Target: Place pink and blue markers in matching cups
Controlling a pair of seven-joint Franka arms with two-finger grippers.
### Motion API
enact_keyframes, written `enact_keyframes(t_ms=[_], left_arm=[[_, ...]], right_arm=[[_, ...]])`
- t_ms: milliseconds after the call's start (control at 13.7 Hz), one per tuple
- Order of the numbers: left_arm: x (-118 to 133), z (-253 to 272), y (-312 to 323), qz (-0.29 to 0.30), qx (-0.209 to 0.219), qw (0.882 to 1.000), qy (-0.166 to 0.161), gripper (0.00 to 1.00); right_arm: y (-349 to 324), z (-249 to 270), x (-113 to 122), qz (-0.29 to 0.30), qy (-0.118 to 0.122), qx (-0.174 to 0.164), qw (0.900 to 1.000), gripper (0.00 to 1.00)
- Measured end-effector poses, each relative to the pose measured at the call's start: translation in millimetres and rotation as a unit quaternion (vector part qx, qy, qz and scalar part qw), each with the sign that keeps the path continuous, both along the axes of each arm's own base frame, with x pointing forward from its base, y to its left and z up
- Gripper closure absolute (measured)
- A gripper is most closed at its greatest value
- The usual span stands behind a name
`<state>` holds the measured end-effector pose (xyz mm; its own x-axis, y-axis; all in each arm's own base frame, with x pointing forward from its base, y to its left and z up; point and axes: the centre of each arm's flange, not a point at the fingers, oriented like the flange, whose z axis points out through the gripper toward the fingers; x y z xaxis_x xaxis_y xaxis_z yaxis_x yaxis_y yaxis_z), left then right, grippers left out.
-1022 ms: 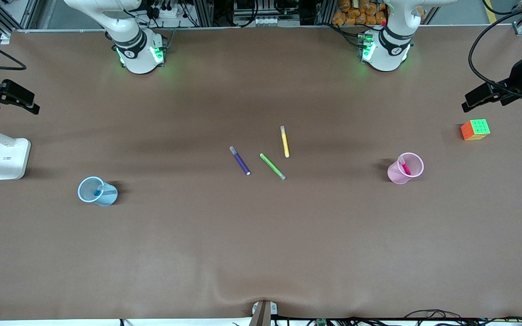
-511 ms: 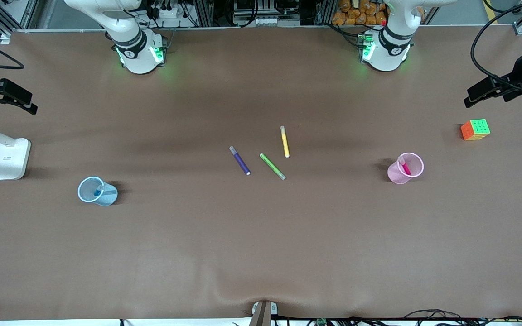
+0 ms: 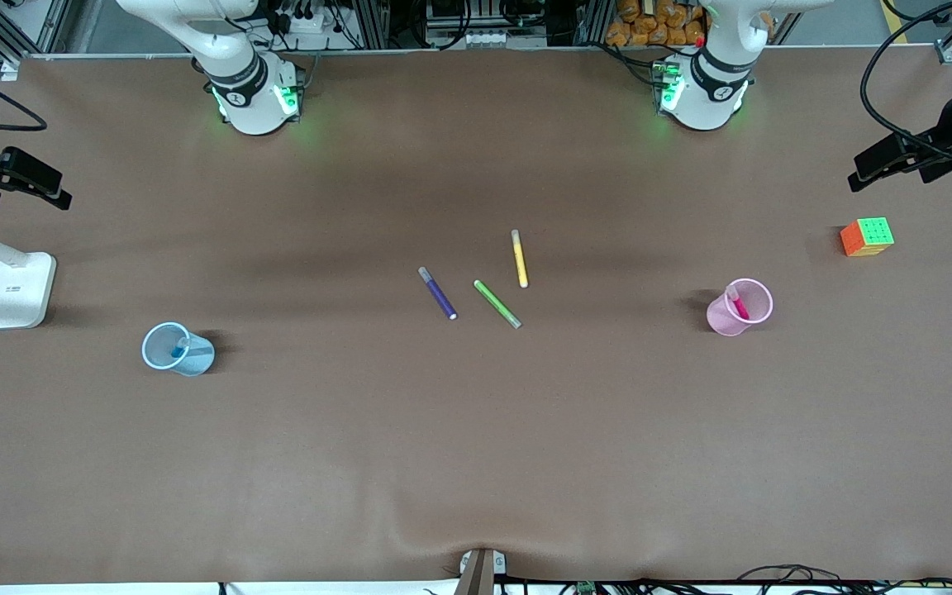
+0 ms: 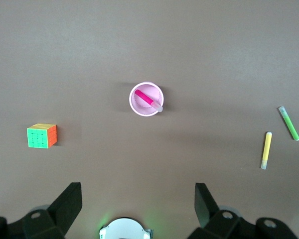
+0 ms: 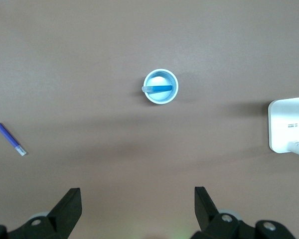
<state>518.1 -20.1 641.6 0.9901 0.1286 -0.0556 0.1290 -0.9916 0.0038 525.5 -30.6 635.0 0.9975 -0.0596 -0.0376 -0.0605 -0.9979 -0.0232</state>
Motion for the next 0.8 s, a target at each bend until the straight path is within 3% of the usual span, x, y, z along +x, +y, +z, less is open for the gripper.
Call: enact_keyframes(t_ms=[803], left_arm=[[0.0, -0.4, -0.9, -0.007, 0.0, 1.0, 0.0, 0.0]], right_arm=[[2.2, -1.5, -3.0, 0.002, 0.013, 0.001, 1.0, 0.0]])
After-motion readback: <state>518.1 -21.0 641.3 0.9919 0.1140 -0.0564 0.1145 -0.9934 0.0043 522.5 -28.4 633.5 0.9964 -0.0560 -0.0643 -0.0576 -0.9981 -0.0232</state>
